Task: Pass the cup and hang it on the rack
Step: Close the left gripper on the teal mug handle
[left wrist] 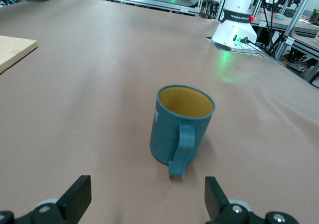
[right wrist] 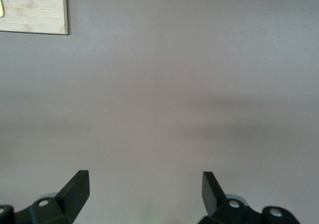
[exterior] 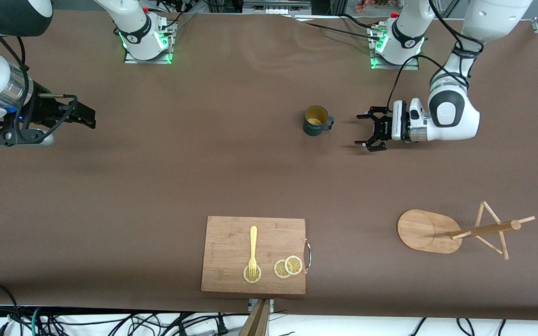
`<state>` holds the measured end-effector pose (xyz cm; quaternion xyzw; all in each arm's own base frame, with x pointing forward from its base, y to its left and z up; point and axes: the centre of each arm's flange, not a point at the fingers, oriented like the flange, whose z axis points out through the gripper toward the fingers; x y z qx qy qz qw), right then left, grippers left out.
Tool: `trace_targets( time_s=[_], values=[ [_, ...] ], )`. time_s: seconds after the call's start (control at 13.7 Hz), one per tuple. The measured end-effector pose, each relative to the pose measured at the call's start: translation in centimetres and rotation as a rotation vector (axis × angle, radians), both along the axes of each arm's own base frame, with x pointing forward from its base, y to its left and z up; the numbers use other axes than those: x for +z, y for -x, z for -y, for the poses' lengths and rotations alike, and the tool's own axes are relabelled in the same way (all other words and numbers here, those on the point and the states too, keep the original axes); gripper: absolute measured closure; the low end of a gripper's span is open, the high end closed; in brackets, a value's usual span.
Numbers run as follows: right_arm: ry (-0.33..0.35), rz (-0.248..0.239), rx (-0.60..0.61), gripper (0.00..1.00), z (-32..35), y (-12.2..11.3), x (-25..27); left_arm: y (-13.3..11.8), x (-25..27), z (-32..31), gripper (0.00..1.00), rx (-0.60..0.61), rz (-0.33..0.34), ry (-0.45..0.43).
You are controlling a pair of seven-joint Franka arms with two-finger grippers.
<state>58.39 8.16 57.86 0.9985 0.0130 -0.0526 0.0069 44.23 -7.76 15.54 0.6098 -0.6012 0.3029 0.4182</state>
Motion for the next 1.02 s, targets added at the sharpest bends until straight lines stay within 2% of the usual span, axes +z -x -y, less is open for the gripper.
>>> trace_targets(
  time_s=[0.36,0.51,1.02],
  values=[
    [0.0,0.0,0.0,0.0,0.0,0.0,0.0,1.9,-5.2,0.7,0.0,0.053,0.015,0.066],
    [0.0,0.0,0.0,0.0,0.0,0.0,0.0,2.6,-6.5,1.2,0.0,0.068,-0.012,0.076],
    [0.0,0.0,0.0,0.0,0.0,0.0,0.0,4.1,-7.2,3.5,0.0,0.057,-0.059,0.144]
  ],
)
